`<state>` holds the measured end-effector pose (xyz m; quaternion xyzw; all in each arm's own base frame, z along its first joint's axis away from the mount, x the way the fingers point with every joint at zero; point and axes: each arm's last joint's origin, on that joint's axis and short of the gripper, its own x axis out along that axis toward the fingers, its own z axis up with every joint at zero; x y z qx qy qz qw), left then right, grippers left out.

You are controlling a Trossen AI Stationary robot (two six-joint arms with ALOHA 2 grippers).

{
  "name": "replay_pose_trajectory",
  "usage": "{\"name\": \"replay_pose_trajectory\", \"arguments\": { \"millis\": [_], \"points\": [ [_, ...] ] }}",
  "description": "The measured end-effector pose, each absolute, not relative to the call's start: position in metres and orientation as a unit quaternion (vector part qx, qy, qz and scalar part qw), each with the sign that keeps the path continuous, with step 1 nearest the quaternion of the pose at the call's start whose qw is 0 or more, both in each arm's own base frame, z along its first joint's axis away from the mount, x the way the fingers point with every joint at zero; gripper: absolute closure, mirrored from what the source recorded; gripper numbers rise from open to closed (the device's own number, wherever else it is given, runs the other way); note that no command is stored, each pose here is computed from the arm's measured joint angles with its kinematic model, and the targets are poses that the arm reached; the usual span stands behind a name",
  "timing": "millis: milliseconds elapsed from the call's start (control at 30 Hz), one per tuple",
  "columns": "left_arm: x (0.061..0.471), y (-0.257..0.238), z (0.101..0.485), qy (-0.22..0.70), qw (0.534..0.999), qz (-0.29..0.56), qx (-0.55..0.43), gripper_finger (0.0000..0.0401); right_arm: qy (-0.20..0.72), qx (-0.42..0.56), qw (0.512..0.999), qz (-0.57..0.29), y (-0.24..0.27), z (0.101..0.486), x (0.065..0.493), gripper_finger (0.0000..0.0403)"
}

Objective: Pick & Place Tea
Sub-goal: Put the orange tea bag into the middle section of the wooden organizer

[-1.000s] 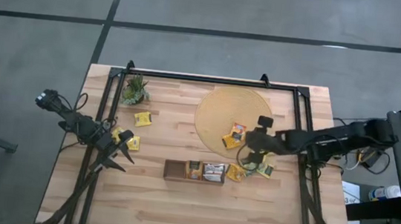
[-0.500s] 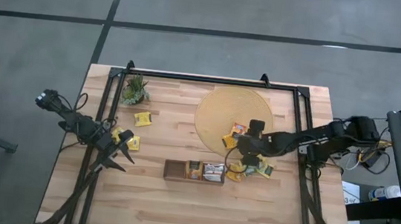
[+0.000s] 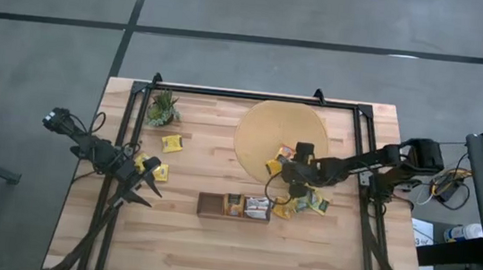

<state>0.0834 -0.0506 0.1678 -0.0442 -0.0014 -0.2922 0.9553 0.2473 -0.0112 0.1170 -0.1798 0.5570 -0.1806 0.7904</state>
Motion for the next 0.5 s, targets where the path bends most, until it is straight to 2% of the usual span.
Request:
{"name": "replay_pose_trajectory", "arguments": {
  "millis": [500],
  "points": [
    [0.0834,-0.0506,0.1678,-0.001,0.955,-0.292,-0.044,0.0230,0.543,-0.175,0.803,-0.175,-0.0108,0.1217,0.2504,0.0300]
  ]
}}
